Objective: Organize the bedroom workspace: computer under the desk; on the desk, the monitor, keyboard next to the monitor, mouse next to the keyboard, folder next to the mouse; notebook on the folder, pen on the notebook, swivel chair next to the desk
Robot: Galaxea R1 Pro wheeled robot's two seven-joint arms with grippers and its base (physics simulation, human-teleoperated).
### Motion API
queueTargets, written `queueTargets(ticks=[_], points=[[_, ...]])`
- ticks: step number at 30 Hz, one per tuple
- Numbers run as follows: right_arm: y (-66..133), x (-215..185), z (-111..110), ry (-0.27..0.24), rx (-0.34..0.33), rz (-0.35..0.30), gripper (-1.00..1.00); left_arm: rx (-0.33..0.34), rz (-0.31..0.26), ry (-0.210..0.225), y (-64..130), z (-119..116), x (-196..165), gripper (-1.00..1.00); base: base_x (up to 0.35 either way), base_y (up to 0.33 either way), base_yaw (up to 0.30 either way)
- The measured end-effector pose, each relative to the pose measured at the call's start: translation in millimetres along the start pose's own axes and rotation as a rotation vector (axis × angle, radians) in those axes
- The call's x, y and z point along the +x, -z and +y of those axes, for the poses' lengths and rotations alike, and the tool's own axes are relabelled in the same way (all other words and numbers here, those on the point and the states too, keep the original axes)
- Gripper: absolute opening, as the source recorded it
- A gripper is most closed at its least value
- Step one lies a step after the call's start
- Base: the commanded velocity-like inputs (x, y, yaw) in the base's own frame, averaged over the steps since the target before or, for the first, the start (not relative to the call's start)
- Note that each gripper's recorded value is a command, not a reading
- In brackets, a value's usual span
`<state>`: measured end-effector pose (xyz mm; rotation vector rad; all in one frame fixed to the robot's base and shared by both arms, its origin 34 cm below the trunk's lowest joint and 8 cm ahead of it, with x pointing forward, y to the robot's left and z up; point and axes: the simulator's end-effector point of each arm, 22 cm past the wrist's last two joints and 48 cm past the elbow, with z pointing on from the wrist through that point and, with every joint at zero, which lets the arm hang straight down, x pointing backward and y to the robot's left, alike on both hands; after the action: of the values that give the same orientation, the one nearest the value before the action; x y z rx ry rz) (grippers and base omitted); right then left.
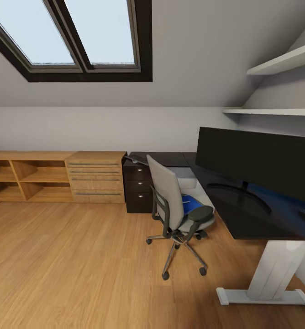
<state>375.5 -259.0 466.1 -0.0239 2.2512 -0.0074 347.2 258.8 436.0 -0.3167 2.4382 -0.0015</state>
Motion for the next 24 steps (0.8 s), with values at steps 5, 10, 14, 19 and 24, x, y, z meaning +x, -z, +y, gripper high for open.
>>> queueTargets(ticks=[5,10,14,19,24], points=[[-18.6,-40.4,0.8,-0.006,0.004,-0.119,1.0,-0.003,-0.142,0.024,-17.7,-25.5,-67.3,1.0,0.0,0.0,0.0],[-43.4,-125.4,5.7,-0.025,0.015,-0.286,1.0,-0.077,-0.153,-0.002,-23.1,-52.2,-144.6,1.0,0.0,0.0,0.0],[-78.4,-210.6,8.8,-0.074,0.086,-0.306,1.0,-0.085,-0.076,-0.048,-11.1,-86.3,-223.1,1.0,0.0,0.0,0.0],[-116.0,-295.3,9.0,-0.092,0.127,-0.297,1.0,-0.05,-0.12,-0.112,-16.0,-128.2,-321.9,1.0,0.0,0.0,0.0],[-168.4,-348.9,14.5,-0.068,0.133,-0.187,1.0,0.041,-0.069,-0.094,-41.3,-183.6,-396.2,1.0,0.0,0.0,0.0]])
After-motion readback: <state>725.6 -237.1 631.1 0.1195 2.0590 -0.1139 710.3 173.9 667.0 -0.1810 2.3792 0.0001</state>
